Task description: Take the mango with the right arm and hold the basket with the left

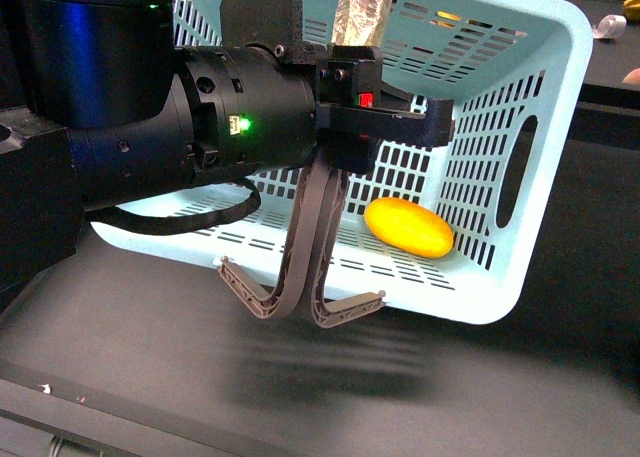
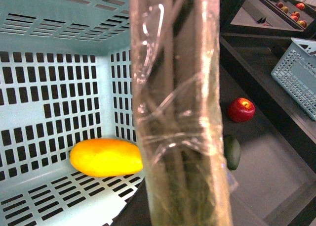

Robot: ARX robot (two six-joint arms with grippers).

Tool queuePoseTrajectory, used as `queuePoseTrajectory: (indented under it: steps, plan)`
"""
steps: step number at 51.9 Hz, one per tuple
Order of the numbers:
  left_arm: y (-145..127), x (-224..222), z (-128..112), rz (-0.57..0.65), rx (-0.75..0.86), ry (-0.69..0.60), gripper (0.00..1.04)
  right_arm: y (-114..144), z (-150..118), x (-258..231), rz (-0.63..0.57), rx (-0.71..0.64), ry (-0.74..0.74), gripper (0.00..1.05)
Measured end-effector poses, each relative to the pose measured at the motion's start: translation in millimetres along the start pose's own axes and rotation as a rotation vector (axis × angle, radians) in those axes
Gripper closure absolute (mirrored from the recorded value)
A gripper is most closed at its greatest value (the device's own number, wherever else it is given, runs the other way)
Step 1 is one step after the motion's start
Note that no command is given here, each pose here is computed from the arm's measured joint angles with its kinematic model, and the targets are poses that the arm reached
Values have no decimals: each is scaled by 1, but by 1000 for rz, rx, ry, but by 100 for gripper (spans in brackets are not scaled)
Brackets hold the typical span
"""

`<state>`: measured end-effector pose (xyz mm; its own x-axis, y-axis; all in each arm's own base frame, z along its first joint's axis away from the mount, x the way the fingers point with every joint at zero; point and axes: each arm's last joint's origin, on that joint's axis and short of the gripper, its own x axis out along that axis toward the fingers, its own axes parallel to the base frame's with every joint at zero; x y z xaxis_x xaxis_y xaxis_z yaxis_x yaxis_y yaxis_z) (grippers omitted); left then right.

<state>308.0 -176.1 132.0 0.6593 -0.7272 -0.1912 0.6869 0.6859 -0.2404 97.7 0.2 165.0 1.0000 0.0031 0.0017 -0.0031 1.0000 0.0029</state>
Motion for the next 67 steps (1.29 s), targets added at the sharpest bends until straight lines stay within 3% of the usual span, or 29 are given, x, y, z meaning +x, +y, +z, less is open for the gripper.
queuePoseTrajectory:
  steps: [11,23,31,39,52,67]
  plan:
    - [0,0,0,0,-1,0,96,0,0,0,0,-1,0,101]
    - [0,0,0,10,0,-3,96,0,0,0,0,-2,0,64]
    - [20,16,14,243,-144,-154,96,0,0,0,0,-1,-1,30]
    - [49,29,32,384,-352,-261,96,0,0,0,0,-1,-1,6]
    - [96,36,53,630,-696,-431,96,0,0,0,0,-1,-1,8]
    - [129,48,45,747,-1051,-496,97,0,0,0,0,-1,-1,8]
